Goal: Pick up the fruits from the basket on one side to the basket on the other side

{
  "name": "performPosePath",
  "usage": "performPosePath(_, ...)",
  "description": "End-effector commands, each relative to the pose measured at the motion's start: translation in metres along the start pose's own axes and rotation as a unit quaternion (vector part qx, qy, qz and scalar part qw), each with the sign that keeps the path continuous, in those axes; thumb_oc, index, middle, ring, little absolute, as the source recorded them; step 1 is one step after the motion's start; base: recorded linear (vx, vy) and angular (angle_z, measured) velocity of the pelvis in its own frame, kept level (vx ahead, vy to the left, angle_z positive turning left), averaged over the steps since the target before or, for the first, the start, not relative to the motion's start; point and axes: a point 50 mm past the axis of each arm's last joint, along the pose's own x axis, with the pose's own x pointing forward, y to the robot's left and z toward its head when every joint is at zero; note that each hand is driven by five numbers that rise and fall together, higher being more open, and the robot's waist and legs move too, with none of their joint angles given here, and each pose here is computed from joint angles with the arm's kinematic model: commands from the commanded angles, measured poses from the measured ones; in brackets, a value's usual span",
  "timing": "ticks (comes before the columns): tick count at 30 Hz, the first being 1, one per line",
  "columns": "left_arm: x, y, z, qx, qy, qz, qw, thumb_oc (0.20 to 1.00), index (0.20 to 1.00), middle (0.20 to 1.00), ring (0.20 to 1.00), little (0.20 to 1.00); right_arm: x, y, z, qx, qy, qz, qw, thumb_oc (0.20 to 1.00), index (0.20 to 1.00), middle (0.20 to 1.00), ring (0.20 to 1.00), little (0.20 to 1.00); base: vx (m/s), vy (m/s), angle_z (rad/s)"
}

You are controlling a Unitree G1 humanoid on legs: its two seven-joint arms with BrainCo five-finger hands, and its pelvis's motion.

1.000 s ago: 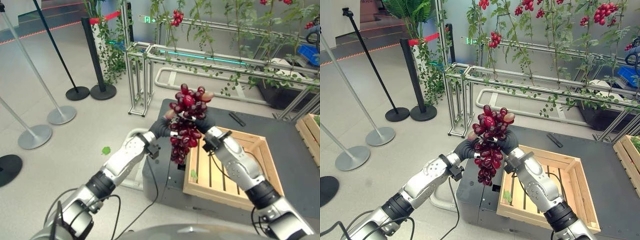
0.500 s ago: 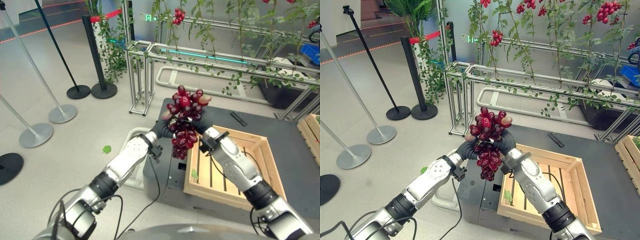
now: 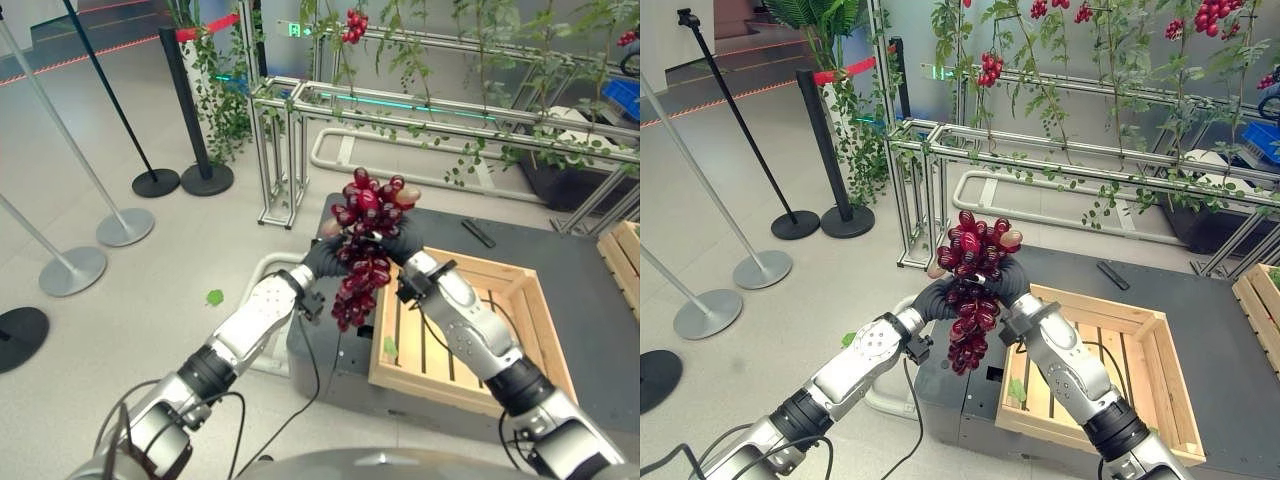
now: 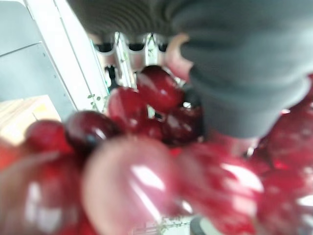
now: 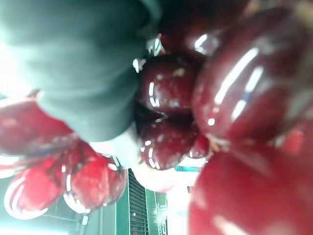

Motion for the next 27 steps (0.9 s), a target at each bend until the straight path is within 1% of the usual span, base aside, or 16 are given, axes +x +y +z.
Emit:
performPosePath(1, 0.019, -0.004, 0.027, -0.014, -0.062, -0.019, 0.998, 0.200, 0.200, 0.200, 0.200, 0.200, 0.028, 0.058, 0.048, 0.023, -0.137, 0.138, 0.981, 0.200, 0.200, 0.200, 0.200, 0.200, 0.00, 0.000, 0.00)
performPosePath(11, 0.012, 0.002, 0.024, -0.053, -0.064, -0.012, 0.996, 0.200, 0.200, 0.200, 0.200, 0.200, 0.026, 0.056, 0.038, 0.034, -0.114, 0.136, 0.984, 0.200, 0.200, 0.200, 0.200, 0.200, 0.00, 0.000, 0.00)
performPosePath(17, 0.003, 0.010, 0.021, -0.075, -0.064, 0.005, 0.995, 0.200, 0.200, 0.200, 0.200, 0.200, 0.021, 0.047, 0.035, 0.020, -0.104, 0.122, 0.987, 0.200, 0.200, 0.200, 0.200, 0.200, 0.00, 0.000, 0.00)
performPosePath(18, -0.001, 0.013, 0.019, -0.086, -0.064, 0.011, 0.994, 0.200, 0.200, 0.200, 0.200, 0.200, 0.018, 0.043, 0.038, 0.004, -0.107, 0.114, 0.988, 1.000, 1.000, 1.000, 1.000, 1.000, 0.00, 0.000, 0.00)
performPosePath(20, -0.014, 0.024, 0.013, -0.109, -0.061, 0.025, 0.992, 0.200, 0.200, 0.200, 0.200, 0.200, 0.013, 0.030, 0.043, -0.030, -0.108, 0.094, 0.989, 1.000, 1.000, 1.000, 1.000, 1.000, 0.00, 0.003, 0.02)
performPosePath(23, -0.020, 0.034, 0.025, -0.131, -0.091, 0.041, 0.986, 0.200, 0.200, 0.200, 0.200, 0.200, -0.002, 0.011, 0.049, -0.059, -0.111, 0.061, 0.990, 1.000, 1.000, 1.000, 1.000, 1.000, 0.00, 0.001, 0.01)
performPosePath(25, -0.019, 0.038, 0.021, -0.123, -0.090, 0.066, 0.986, 0.200, 0.200, 0.200, 0.200, 0.200, -0.011, 0.001, 0.049, -0.078, -0.108, 0.036, 0.990, 1.000, 1.000, 1.000, 1.000, 1.000, 0.01, -0.013, 0.06)
performPosePath(26, -0.025, 0.041, 0.013, -0.143, -0.086, 0.085, 0.982, 0.200, 0.200, 0.200, 0.200, 0.200, -0.017, -0.007, 0.056, -0.119, -0.109, 0.020, 0.987, 1.000, 1.000, 1.000, 1.000, 1.000, 0.00, -0.016, 0.08)
performPosePath(27, -0.032, 0.046, 0.017, -0.150, -0.100, 0.095, 0.979, 0.200, 0.200, 0.200, 0.200, 0.200, -0.025, -0.018, 0.060, -0.148, -0.106, -0.007, 0.983, 1.000, 1.000, 1.000, 1.000, 1.000, 0.00, -0.012, 0.05)
